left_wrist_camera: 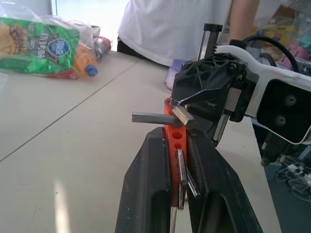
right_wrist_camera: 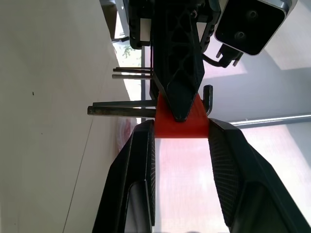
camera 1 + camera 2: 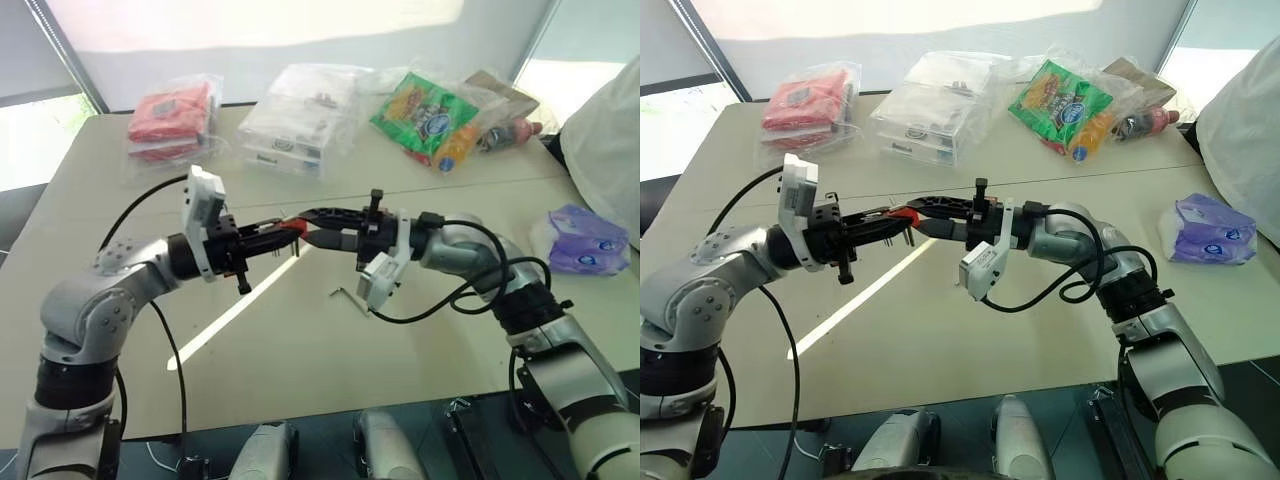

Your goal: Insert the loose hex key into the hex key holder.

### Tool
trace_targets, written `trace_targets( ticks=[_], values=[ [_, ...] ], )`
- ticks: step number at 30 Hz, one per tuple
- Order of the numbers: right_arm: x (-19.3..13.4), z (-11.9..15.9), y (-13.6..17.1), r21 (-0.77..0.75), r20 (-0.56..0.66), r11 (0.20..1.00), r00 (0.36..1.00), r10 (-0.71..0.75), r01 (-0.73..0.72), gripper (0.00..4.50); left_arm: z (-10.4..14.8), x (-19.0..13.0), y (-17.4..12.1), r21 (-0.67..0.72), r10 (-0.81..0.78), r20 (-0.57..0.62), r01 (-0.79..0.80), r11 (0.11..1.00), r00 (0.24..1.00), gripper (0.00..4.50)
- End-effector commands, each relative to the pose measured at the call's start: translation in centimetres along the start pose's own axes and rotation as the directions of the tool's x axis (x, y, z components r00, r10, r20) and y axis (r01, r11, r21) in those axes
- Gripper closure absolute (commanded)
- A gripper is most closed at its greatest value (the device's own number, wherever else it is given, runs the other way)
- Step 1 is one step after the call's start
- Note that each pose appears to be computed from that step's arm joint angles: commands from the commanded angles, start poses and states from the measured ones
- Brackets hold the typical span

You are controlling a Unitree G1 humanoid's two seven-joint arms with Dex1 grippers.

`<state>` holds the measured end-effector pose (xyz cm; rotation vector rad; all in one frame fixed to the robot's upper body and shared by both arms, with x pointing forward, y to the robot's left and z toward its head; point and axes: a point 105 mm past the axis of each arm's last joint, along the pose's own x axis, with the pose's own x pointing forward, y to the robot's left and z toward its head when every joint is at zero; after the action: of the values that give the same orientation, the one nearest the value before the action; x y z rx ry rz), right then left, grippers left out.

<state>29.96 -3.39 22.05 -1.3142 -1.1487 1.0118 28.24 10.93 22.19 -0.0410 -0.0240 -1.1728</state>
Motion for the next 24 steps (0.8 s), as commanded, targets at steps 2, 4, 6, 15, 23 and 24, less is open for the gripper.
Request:
trace_targets(
  ticks=[2, 4, 6, 15, 23, 24],
  values=[
    [-0.1, 0.5, -1.0, 0.036, 0.017, 0.999, 0.999, -0.039, 0.039, 3.02, 0.7, -0.3, 0.4, 0.032, 0.03, 0.02, -0.031, 0.999, 0.999, 4.48],
    [-0.1, 0.5, -1.0, 0.045, 0.015, 0.998, 0.999, -0.039, 0.038, 2.1, 0.7, -0.3, 0.3, 0.033, 0.029, 0.02, -0.03, 0.999, 0.999, 4.5],
    [-0.2, 0.4, -1.0, 0.04, 0.008, 0.999, 0.999, -0.034, 0.034, 1.09, 0.7, -0.3, 0.3, 0.034, 0.03, 0.02, -0.03, 0.999, 0.999, 4.5],
    [-2.7, -4.1, 2.0, 0.515, -0.256, 0.857, 0.952, 0.165, -0.01, 0.09, 0.4, -0.5, 0.6, 0.098, 0.076, 0.011, -0.077, 0.992, 0.997, 4.5],
    [-5.7, -3.1, 5.8, 0.968, -0.249, 0.142, 0.836, 0.49, 0.205, 0.09, -0.1, -1.0, 0.9, 0.124, 0.134, 0.013, -0.134, 0.983, 0.991, 4.5],
    [-6.0, -2.7, 6.4, 0.97, -0.242, 0.1, 0.817, 0.523, 0.223, 0.09, -0.1, -1.0, 0.9, 0.124, 0.136, 0.013, -0.137, 0.983, 0.991, 4.5]
  ],
)
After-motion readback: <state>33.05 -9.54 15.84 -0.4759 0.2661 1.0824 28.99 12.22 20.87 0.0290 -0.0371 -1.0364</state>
